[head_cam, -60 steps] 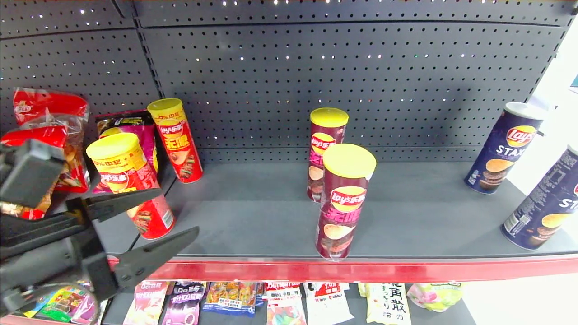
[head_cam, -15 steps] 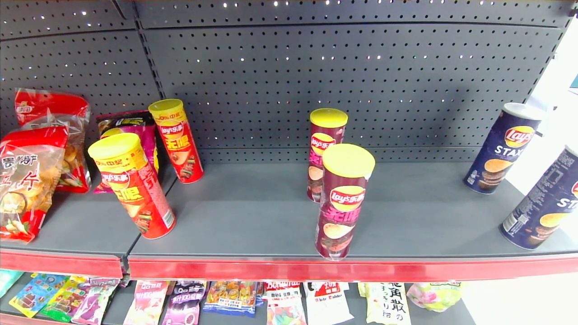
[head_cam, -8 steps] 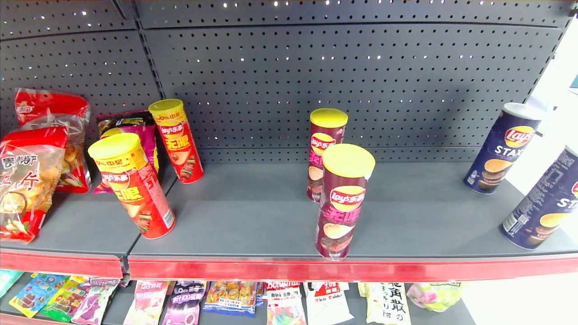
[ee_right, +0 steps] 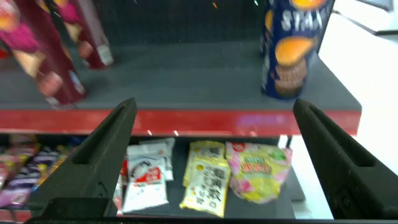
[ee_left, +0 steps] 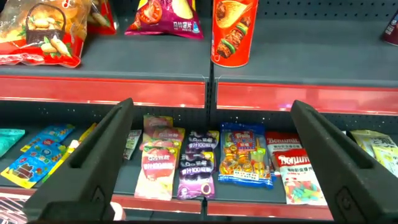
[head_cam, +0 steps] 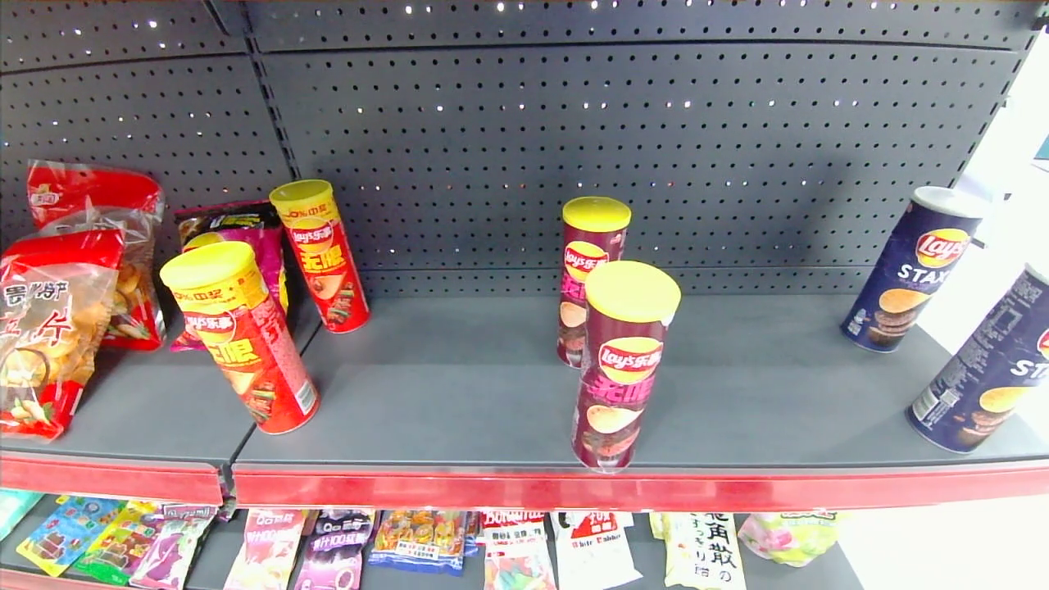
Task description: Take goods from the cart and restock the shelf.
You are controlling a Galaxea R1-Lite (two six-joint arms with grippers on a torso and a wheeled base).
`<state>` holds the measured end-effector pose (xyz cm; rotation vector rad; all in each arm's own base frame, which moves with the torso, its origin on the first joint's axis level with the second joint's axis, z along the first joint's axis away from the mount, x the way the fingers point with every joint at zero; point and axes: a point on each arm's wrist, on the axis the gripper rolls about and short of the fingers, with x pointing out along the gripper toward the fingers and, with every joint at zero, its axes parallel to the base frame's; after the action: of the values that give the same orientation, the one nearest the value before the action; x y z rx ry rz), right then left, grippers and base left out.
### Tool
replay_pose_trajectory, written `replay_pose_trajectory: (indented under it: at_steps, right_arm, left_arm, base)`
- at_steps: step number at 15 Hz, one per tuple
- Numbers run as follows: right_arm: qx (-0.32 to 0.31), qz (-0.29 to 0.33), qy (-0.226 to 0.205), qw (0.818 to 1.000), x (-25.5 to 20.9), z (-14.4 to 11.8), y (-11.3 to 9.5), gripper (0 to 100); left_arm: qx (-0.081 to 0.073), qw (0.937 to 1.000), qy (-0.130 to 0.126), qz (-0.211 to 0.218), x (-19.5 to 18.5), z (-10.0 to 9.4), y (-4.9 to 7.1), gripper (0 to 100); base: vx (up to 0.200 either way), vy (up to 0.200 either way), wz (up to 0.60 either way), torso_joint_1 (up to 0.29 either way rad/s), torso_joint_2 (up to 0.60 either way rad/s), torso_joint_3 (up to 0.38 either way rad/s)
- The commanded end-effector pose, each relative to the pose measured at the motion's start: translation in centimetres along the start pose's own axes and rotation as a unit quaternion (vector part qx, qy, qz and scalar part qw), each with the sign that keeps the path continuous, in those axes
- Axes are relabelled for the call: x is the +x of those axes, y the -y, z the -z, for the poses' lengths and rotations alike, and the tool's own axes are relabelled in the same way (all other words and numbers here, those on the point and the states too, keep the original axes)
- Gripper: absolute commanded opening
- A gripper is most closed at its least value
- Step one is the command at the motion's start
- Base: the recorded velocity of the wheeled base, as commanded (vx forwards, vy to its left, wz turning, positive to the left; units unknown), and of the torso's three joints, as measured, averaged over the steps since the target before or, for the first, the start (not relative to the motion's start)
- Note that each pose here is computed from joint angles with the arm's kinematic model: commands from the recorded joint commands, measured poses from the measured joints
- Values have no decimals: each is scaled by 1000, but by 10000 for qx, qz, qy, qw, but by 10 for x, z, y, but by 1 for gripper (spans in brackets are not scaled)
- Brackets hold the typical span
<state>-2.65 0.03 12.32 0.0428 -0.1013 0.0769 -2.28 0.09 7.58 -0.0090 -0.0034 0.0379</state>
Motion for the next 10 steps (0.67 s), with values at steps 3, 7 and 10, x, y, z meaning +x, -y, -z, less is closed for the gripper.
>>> replay_pose_trajectory:
  at_steps: [3,7,10]
  right_arm:
    - [-279,-1307,-1217,9835,116,-103,-15,100]
    - [-311,-1737,-2154,9605,172,-88,-36,100]
    - [-540,-1839,-2946,9362,195,-56,-61,100]
  left_arm:
    - [-1,10000,-1,-2,0,0,0,100]
    - [-1,10000,-1,-2,0,0,0,100]
    - [-1,10000,-1,-2,0,0,0,100]
  base:
    - [0,0,0,0,0,0]
    - [0,0,0,0,0,0]
    - [0,0,0,0,0,0]
